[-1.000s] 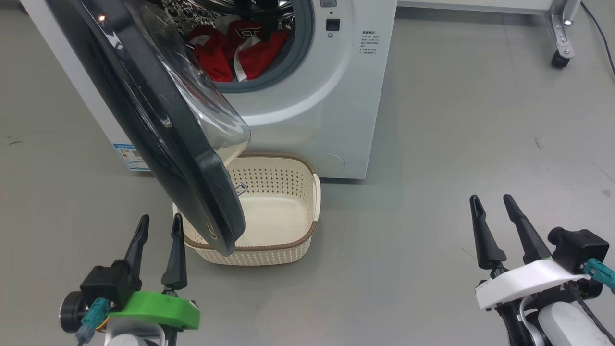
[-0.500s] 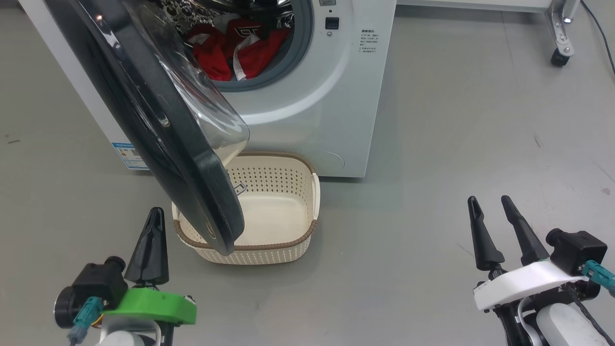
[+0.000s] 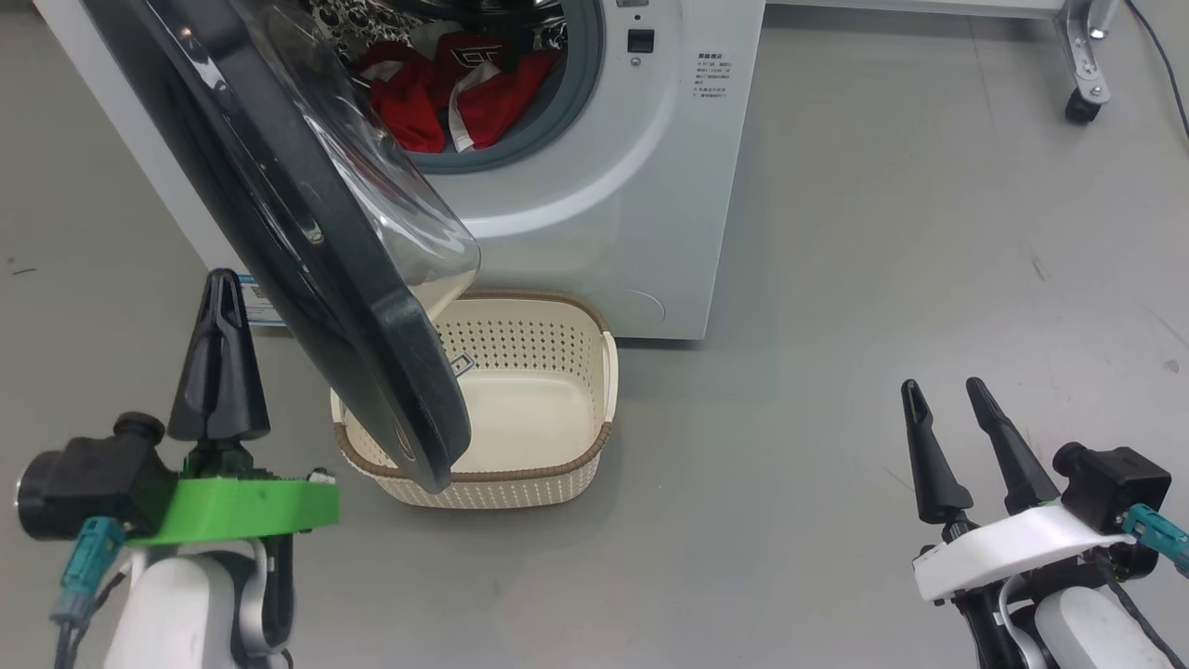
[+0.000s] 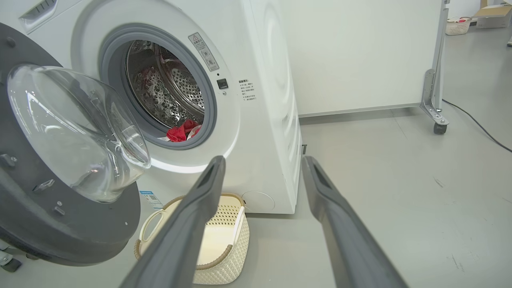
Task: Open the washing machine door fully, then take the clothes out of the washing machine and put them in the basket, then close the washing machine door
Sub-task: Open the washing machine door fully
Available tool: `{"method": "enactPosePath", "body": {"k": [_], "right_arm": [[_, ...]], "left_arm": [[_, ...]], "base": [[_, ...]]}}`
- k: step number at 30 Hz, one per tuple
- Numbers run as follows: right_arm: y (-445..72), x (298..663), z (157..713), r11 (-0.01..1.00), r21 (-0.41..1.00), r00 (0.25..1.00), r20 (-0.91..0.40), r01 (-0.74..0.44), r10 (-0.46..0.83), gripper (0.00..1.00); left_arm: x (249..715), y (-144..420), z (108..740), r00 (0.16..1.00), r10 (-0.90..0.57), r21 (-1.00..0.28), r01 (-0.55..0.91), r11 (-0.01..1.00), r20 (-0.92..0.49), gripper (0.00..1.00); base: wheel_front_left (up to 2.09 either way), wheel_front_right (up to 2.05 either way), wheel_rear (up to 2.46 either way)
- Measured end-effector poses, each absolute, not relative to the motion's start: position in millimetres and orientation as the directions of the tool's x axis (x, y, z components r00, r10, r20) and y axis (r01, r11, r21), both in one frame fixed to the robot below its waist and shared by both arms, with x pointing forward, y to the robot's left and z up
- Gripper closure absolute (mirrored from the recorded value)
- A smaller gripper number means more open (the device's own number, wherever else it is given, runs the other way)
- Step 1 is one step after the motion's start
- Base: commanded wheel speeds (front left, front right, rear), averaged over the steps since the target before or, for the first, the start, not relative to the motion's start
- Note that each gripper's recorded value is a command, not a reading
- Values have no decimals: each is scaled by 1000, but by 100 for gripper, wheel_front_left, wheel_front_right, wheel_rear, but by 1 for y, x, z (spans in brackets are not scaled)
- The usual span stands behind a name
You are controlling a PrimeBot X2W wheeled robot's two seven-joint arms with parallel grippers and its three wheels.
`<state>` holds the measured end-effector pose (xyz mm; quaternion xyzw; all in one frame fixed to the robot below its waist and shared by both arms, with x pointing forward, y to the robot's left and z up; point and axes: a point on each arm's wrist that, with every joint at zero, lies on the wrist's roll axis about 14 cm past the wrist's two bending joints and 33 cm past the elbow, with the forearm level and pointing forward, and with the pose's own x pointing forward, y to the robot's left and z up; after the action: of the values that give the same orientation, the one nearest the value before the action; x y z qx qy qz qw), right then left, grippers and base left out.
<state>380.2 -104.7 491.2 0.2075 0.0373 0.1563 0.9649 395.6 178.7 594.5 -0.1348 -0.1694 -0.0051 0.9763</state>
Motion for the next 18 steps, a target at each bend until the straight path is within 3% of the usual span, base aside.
{"method": "enactPosePath", "body": {"k": [18], "right_arm": [[-105, 376, 492, 866, 407, 948, 1, -291, 318, 0]], "left_arm": [[396, 153, 691, 801, -72, -150, 198, 969, 595, 100]], "base": [[0, 0, 0]]}}
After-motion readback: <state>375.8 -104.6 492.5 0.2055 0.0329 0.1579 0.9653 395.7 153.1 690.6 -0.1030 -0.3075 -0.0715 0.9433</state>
